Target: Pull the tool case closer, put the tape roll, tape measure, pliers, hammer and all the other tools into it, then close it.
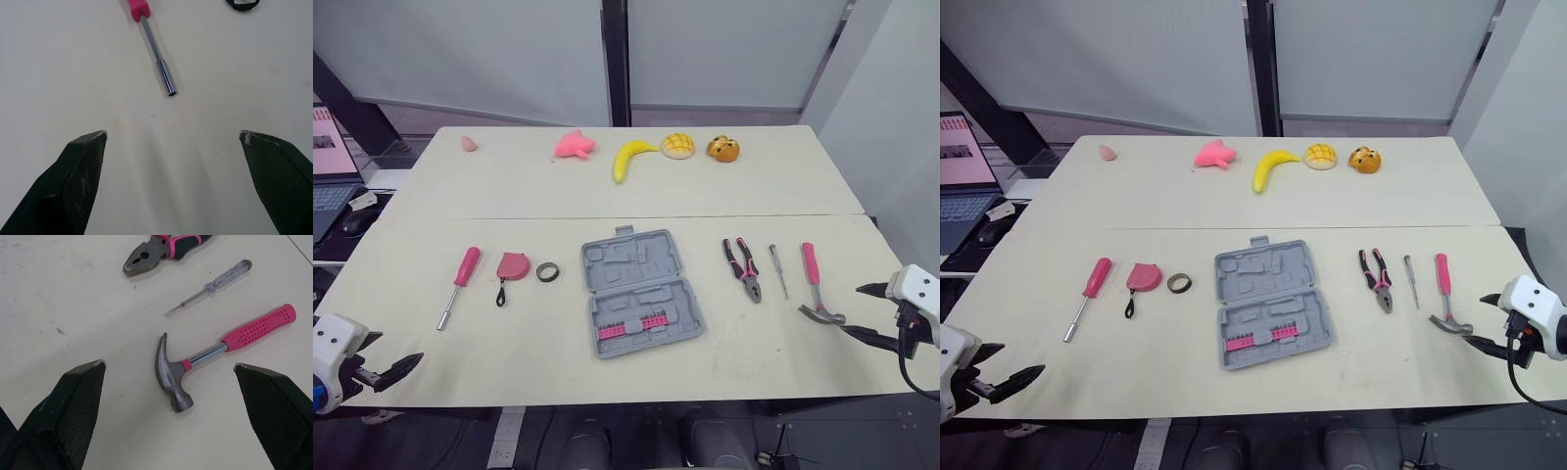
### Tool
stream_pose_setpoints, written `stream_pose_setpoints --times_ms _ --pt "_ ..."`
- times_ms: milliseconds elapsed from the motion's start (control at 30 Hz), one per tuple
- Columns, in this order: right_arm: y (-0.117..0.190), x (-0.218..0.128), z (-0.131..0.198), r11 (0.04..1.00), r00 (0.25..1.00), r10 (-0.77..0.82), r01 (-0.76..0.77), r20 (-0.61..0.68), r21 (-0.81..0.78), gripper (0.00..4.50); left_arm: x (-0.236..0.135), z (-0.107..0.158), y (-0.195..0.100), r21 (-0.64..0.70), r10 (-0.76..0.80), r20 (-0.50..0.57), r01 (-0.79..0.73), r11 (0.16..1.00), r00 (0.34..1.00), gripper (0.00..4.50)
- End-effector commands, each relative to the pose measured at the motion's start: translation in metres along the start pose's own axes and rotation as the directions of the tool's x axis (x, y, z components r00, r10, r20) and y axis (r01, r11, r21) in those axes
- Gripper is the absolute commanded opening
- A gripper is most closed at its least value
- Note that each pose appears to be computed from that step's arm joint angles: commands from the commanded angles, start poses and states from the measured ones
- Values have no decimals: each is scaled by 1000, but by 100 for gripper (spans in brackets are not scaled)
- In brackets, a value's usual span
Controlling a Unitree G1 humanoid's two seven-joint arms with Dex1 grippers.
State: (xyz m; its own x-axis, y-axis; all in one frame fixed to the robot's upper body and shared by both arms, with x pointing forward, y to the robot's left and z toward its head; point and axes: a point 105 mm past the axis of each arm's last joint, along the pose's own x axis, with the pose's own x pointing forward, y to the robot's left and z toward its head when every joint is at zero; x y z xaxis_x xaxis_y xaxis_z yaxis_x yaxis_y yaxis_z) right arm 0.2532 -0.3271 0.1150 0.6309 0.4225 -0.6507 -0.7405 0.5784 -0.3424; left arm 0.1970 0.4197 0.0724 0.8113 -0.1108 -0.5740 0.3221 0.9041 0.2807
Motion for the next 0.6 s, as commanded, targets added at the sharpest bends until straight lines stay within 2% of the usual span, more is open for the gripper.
stream_pose_setpoints --times_ms 33,267,367,467,600 --pt "-10 -4 12 997 997 -71 72 34 -15 447 -2 5 1 32 3 7 -3 999 1000 450" --pt "-17 -1 33 989 982 -146 148 123 0 447 9 24 -19 -8 -52 92 53 999 994 450" --pt "-8 5 53 994 980 -101 105 172 -17 447 19 47 -43 11 -159 158 159 987 974 450" --pt "1 18 74 994 983 -53 69 175 -86 353 32 69 -66 67 -258 193 250 966 947 356" --pt "9 34 93 997 985 -21 34 172 -76 229 54 90 -88 149 -337 217 310 939 916 234"
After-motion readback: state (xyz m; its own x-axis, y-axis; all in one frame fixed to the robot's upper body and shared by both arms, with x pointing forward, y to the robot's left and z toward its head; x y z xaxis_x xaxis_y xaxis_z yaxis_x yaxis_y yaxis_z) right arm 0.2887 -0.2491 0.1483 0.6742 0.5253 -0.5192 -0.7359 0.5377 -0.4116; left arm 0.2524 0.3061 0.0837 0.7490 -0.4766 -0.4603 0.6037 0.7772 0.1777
